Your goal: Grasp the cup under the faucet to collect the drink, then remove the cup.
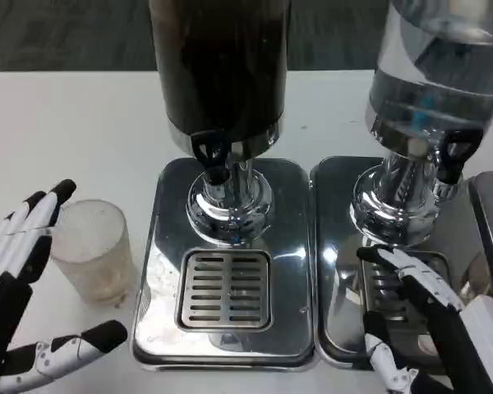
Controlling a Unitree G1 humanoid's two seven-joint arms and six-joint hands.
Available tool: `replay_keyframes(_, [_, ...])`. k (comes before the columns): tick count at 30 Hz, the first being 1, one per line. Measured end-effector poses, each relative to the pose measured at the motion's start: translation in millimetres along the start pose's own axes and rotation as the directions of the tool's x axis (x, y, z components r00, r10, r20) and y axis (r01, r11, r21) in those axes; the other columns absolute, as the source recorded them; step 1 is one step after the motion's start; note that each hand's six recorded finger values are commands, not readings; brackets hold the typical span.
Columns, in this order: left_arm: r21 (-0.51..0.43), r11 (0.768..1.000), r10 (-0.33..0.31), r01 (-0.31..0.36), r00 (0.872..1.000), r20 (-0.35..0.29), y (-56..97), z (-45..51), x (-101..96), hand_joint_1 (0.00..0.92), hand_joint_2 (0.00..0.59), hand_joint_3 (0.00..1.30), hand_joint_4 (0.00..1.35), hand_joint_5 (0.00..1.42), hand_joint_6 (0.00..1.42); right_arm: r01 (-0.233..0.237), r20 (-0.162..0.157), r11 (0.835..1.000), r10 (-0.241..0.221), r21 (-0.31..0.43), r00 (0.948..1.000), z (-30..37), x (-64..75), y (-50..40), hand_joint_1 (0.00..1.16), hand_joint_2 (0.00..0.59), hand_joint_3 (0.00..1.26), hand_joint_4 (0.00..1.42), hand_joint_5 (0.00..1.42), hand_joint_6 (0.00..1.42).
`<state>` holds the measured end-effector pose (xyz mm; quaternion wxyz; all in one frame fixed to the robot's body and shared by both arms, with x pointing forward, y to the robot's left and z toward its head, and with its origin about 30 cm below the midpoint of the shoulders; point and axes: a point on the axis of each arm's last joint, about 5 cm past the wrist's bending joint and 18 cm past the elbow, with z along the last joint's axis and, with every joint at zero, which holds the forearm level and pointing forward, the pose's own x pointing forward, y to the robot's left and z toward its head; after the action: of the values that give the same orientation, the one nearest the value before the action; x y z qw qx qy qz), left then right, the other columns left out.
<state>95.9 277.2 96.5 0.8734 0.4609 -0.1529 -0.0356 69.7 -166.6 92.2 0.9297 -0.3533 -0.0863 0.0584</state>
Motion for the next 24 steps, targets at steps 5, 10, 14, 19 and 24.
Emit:
replay_keyframes(5, [-0.031, 0.999, 0.02, -0.02, 1.0, -0.008, -0.1, -4.3, 12.2, 0.0, 0.004, 0.0, 0.0, 0.0, 0.05, 0.0, 0.002, 1.0, 0.0, 0.006, 1.0, 0.8, 0.3, 1.3, 0.57, 0.506, 0.23, 0.16, 0.14, 0.3])
replay_keyframes(10, [-0.051, 0.998, 0.033, -0.034, 0.999, -0.033, -0.4, -8.8, 21.0, 0.0, 0.009, 0.0, 0.0, 0.0, 0.06, -0.002, 0.005, 1.0, 0.002, 0.012, 1.0, 1.7, 0.9, 2.9, 0.57, 0.506, 0.23, 0.17, 0.15, 0.3])
replay_keyframes(14, [-0.079, 0.996, 0.036, -0.04, 0.998, -0.049, -0.2, -11.5, 26.3, 0.0, 0.008, 0.0, 0.0, 0.0, 0.06, -0.004, 0.007, 1.0, 0.003, 0.016, 1.0, 2.1, 1.4, 3.8, 0.57, 0.506, 0.23, 0.17, 0.15, 0.3])
replay_keyframes(19, [-0.098, 0.995, 0.025, -0.032, 0.997, -0.067, 0.4, -16.4, 34.5, 0.0, 0.007, 0.0, 0.0, 0.0, 0.09, -0.001, 0.008, 1.0, 0.001, 0.018, 1.0, 2.4, 2.2, 4.1, 0.57, 0.506, 0.23, 0.17, 0.16, 0.3])
replay_keyframes(24, [-0.11, 0.994, 0.008, -0.016, 0.997, -0.075, 2.2, -21.4, 44.5, 0.0, 0.005, 0.0, 0.0, 0.0, 0.13, 0.0, 0.007, 1.0, 0.0, 0.018, 1.0, 2.4, 2.2, 4.2, 0.57, 0.506, 0.23, 0.18, 0.16, 0.31])
